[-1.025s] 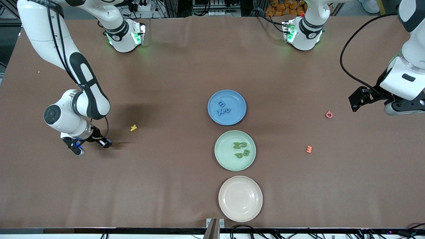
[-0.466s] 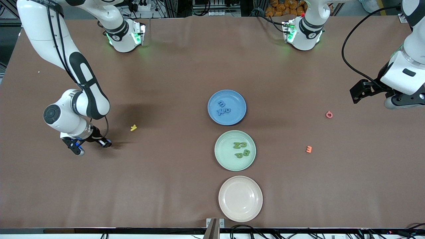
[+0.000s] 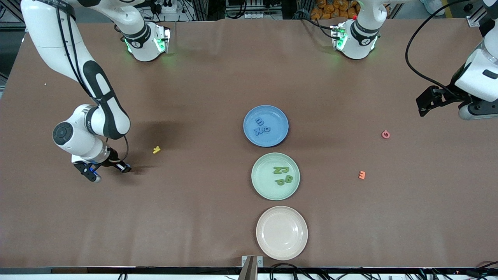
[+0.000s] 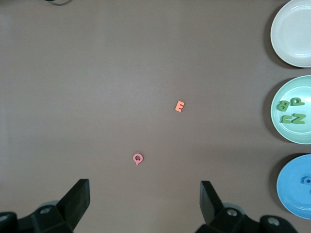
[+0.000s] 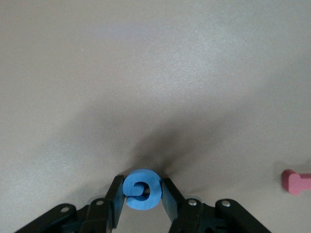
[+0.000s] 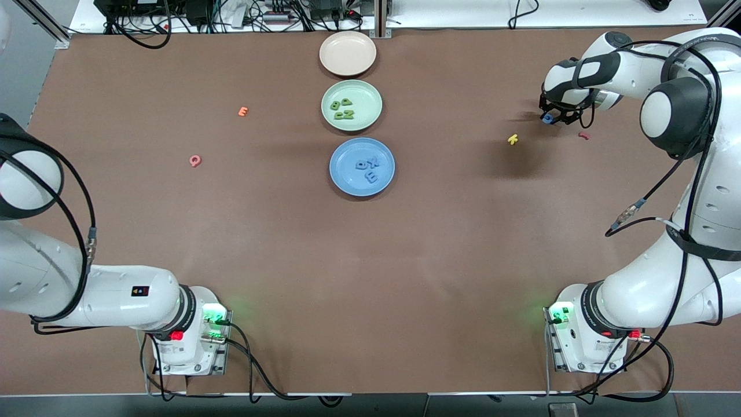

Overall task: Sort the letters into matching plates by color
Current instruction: 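Lift the blue c off the table with the right gripper, then carry the blue c over the blue plate and open the right gripper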

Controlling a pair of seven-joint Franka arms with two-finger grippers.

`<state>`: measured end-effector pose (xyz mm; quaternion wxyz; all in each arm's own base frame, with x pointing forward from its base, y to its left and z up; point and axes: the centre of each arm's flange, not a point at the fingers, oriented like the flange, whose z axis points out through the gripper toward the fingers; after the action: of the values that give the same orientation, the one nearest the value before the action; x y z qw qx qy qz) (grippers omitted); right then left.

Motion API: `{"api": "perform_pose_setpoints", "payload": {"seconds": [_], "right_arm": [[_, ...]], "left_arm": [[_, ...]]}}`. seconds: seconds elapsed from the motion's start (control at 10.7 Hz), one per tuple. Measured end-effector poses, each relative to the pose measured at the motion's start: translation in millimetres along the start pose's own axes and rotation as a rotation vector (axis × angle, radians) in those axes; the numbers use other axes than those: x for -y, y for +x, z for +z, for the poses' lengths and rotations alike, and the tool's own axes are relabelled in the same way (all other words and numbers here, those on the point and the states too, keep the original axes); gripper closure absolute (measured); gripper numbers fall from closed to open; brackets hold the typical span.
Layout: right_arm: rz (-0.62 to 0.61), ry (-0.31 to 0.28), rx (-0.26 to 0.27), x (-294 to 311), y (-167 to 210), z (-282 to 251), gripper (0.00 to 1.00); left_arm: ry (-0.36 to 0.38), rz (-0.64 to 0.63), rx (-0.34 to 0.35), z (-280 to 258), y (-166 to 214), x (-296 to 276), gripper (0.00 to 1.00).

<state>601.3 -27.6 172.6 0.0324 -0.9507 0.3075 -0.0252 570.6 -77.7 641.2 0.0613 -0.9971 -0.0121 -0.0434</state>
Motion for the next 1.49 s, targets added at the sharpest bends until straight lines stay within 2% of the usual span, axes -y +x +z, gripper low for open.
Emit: {"api": "perform_pose_setpoints", "payload": {"seconds": [0.28,0.47,0.84,1.02,1.21,1.49], "right_arm": [[-0.217,-0.061,-0.028,11.5,-3.9,-1.3,0.62],[-0.316,-0.081,-0.033,15.8,-5.5,-1.7,0.64],[-0.355,-0.087,-0.034,17.6,-5.5,-1.8,0.65],[-0.383,-0.104,-0.001,26.7,-9.7,-3.2,0.65],[-0.423,-0.118,0.038,55.1,-15.0,-17.3,0.65],[-0.483,-0.102,0.036,101.2,-18.3,-56.6,0.65]], "left_arm": [[-0.003,-0.001,0.0,-0.6,-0.7,0.4,0.0],[-0.011,-0.002,0.001,-1.0,-1.1,-0.3,0.0],[-0.061,-0.004,0.012,-0.6,-2.1,-4.9,0.0],[-0.071,-0.004,0.013,-0.7,-2.3,-5.9,0.0],[-0.087,-0.005,0.016,-1.2,-2.6,-7.5,0.0],[-0.092,-0.002,0.013,-3.2,-3.8,-9.5,0.0]]}}
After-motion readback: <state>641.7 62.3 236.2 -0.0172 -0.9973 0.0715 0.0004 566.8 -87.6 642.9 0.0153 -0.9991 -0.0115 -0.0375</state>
